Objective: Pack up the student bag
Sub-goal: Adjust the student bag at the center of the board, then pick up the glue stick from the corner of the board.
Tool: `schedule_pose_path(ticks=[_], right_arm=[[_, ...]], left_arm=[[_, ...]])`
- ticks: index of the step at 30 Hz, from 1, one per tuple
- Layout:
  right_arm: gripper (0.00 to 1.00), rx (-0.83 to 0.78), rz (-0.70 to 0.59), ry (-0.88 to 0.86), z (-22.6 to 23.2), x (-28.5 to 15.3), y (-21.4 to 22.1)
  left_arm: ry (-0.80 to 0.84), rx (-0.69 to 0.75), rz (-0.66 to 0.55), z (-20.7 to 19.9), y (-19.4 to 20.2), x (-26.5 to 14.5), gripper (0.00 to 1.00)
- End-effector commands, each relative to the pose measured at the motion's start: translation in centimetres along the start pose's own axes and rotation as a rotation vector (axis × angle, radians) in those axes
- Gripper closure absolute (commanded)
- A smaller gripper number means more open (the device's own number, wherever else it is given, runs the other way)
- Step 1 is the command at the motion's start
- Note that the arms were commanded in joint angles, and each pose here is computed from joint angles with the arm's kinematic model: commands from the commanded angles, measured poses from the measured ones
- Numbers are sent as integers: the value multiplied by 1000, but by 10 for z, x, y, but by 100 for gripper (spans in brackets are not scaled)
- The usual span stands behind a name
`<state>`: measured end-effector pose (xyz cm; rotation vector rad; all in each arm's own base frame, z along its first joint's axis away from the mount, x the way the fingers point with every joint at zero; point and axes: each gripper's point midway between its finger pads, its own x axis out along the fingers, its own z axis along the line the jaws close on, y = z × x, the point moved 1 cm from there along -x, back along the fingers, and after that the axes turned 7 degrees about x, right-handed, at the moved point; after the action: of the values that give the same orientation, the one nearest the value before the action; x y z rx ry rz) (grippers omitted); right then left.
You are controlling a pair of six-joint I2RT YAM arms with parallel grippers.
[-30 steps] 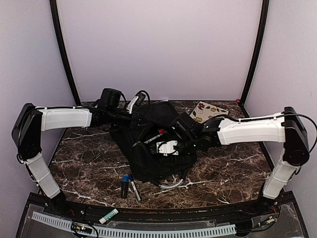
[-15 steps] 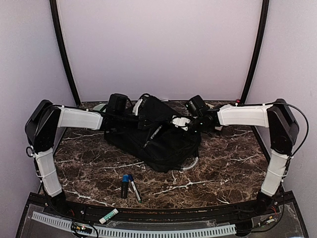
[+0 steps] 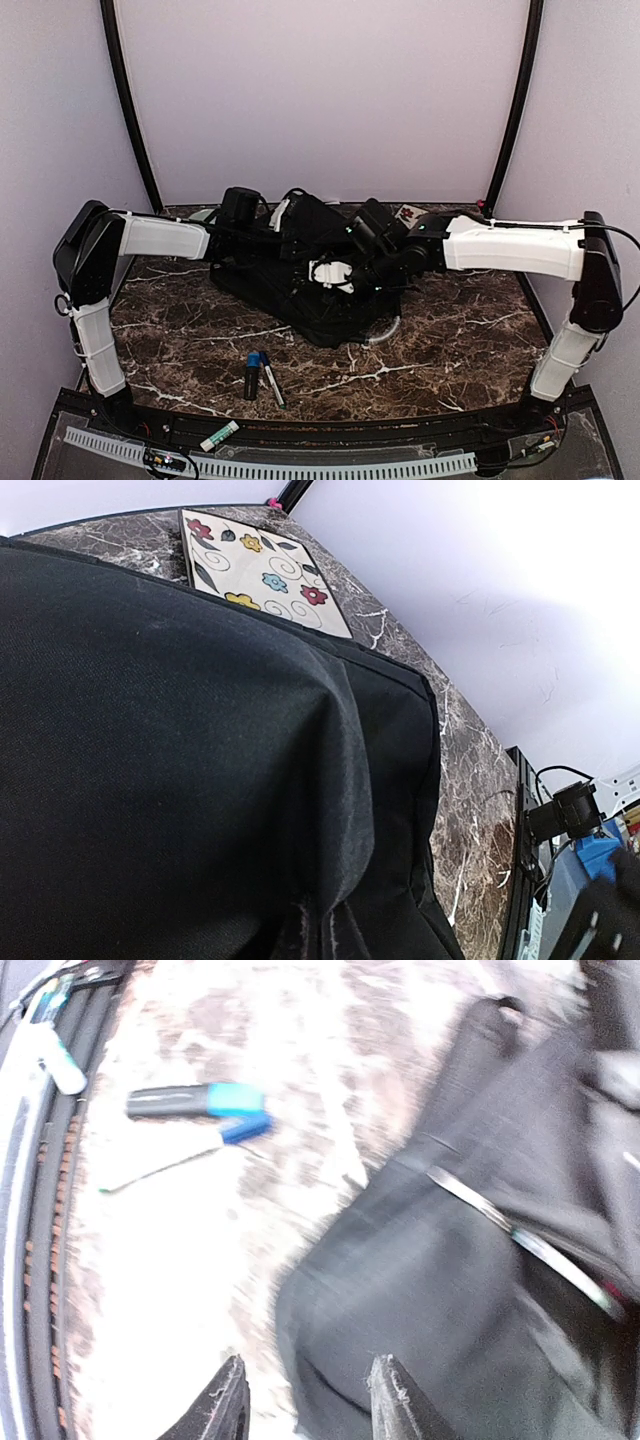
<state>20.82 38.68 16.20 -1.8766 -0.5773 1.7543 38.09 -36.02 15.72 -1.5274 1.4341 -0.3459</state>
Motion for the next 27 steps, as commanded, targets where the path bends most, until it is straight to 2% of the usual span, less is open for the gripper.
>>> schedule_pose_path(ticks=[1,11,17,22,27], right_arm=[[58,3,48,-100,35,31,-7],[58,-187,21,-286,126,85,-64],[55,-346,53,-375,181,130,-73],[51,-401,35,-402,206,154,-80],[48,-384,7,-412,213,170,-84]], left_arm=[[36,31,-26,-12,-18,-6,100],[28,49,-24,-14,-23,-10,100],[27,54,-33,-15,-28,-14,100],[20,75,-45,-19,-34,-21,100],[30,81,-56,-25,-39,-25,100]])
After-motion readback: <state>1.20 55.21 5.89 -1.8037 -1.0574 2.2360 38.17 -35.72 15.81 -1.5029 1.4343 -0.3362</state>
